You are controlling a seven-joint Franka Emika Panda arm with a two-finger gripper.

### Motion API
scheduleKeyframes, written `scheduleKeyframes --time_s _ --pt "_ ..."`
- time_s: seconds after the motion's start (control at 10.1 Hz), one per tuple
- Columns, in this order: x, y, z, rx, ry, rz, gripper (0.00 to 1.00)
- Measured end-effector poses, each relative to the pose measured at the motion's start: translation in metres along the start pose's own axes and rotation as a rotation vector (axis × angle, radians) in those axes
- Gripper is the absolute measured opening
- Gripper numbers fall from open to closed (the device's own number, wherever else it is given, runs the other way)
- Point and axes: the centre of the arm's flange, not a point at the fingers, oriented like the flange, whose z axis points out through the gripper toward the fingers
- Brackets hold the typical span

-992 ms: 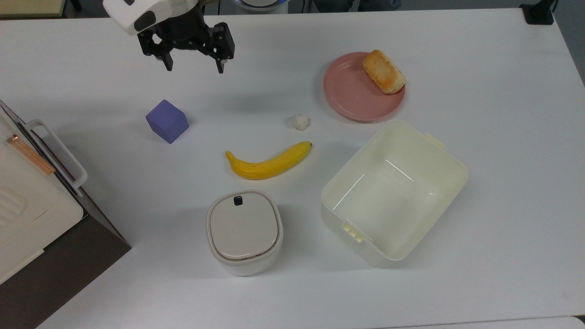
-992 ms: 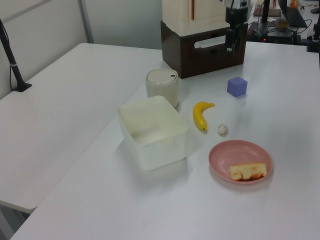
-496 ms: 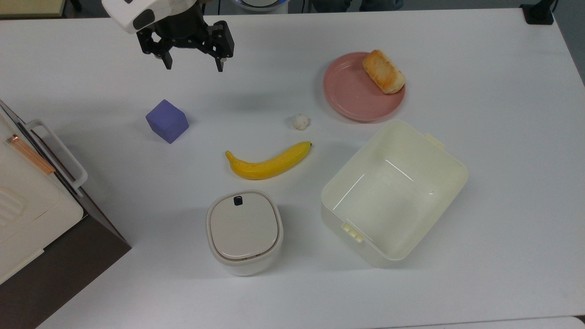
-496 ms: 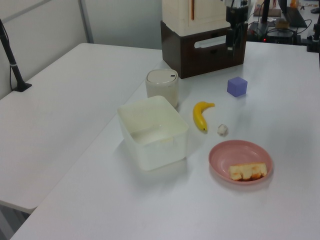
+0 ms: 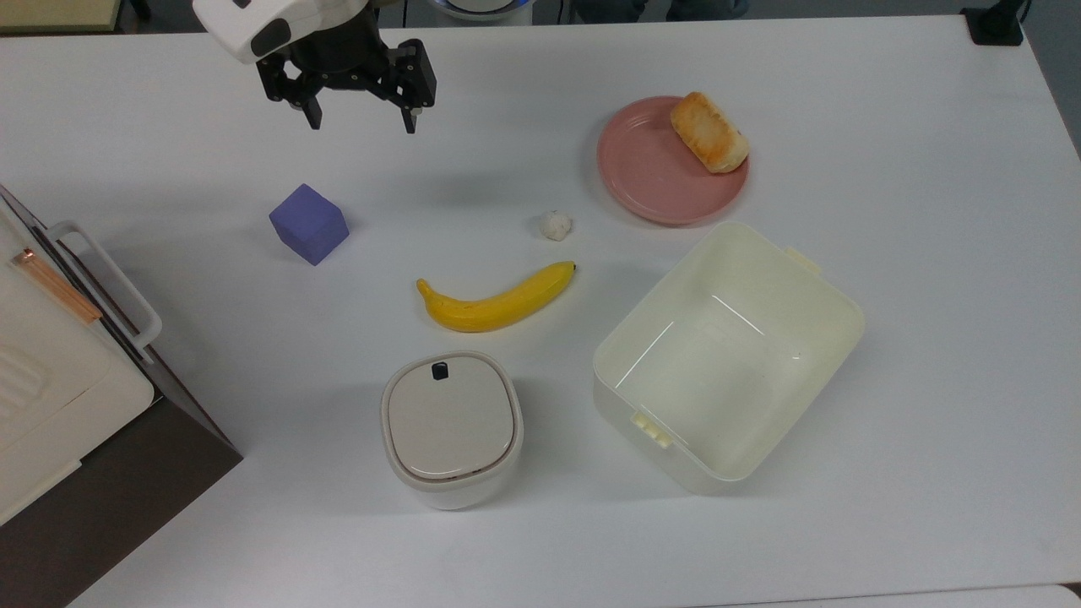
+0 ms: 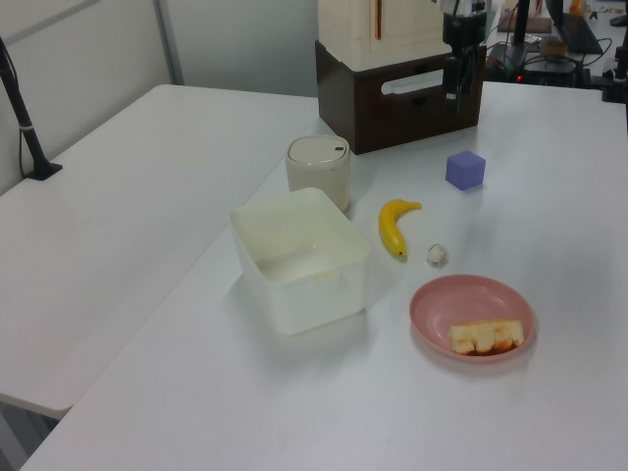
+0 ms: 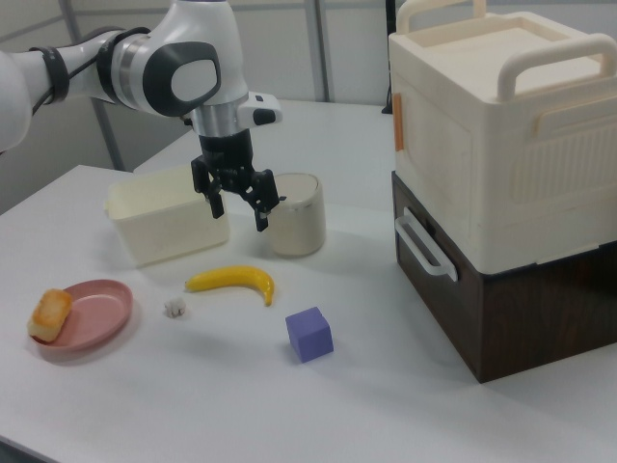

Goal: Put the bread on the table

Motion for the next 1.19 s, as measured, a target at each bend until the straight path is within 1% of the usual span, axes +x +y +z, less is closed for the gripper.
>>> scheduleKeyframes --time_s 0.1,0.2,0.3,0.4,0.5,0.6,0.69,0.79,0.89,0.99,1.09,1.19 --pt "0.000 -0.002 0.001 0.000 -0.002 -0.003 0.92" --pt "0.001 -0.004 0.003 0.001 -0.006 -0.008 0.89" --pt "0.000 -0.013 0.006 0.002 -0.018 -0.023 0.80" --pt "-0.003 -0.039 0.012 0.004 -0.065 -0.065 0.72" --pt "-0.009 -0.073 0.017 0.004 -0.113 -0.122 0.85" --pt "-0.013 -0.110 0.020 0.023 -0.133 -0.168 0.89" --pt "-0.018 -0.150 0.025 0.052 -0.144 -0.189 0.99" --pt "-0.022 -0.182 0.031 0.070 -0.153 -0.222 1.00" --pt "-0.026 -0.216 0.040 0.073 -0.158 -0.250 1.00" --pt "-0.035 -0.265 0.058 0.061 -0.169 -0.292 1.00" --pt "-0.045 -0.303 0.075 0.051 -0.181 -0.326 1.00" --pt "-0.060 -0.341 0.096 0.058 -0.199 -0.356 1.00"
